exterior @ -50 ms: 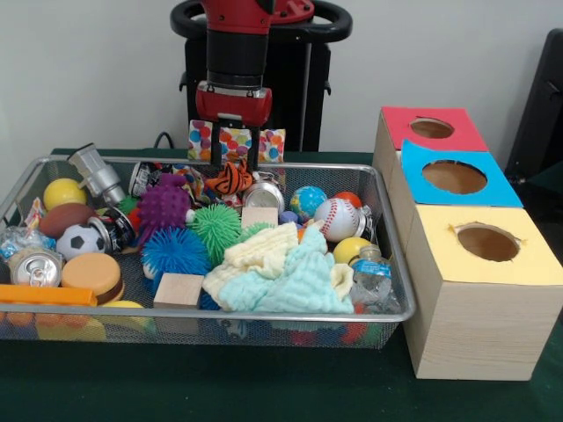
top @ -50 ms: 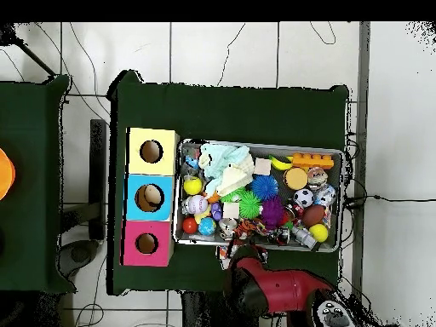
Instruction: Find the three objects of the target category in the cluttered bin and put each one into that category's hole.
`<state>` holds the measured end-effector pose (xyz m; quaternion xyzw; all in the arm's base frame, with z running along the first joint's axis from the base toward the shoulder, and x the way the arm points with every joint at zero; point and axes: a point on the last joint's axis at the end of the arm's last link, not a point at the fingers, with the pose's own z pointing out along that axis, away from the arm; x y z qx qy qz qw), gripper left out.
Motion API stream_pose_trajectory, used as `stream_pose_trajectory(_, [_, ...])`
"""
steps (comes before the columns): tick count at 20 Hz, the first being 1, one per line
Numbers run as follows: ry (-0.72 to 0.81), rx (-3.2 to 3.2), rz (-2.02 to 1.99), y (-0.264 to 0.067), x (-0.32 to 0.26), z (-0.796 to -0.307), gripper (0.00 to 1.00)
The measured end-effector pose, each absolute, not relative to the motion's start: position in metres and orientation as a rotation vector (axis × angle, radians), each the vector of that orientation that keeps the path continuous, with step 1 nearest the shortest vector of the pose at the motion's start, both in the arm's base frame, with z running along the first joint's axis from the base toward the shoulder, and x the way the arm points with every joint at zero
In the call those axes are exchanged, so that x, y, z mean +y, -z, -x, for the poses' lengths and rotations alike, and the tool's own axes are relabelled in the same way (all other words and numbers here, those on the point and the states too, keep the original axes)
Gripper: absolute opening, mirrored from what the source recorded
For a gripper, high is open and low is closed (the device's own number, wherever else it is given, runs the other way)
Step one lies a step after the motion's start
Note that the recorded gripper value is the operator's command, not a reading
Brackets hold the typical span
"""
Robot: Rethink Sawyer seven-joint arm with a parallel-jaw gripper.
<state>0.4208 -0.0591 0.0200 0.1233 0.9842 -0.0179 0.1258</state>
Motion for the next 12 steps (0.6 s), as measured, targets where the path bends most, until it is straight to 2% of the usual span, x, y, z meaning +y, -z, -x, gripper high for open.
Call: stream_pose_trajectory(12, [0.052,2.862,-0.362,-0.0196,-0.0595,-0.4222,1.00])
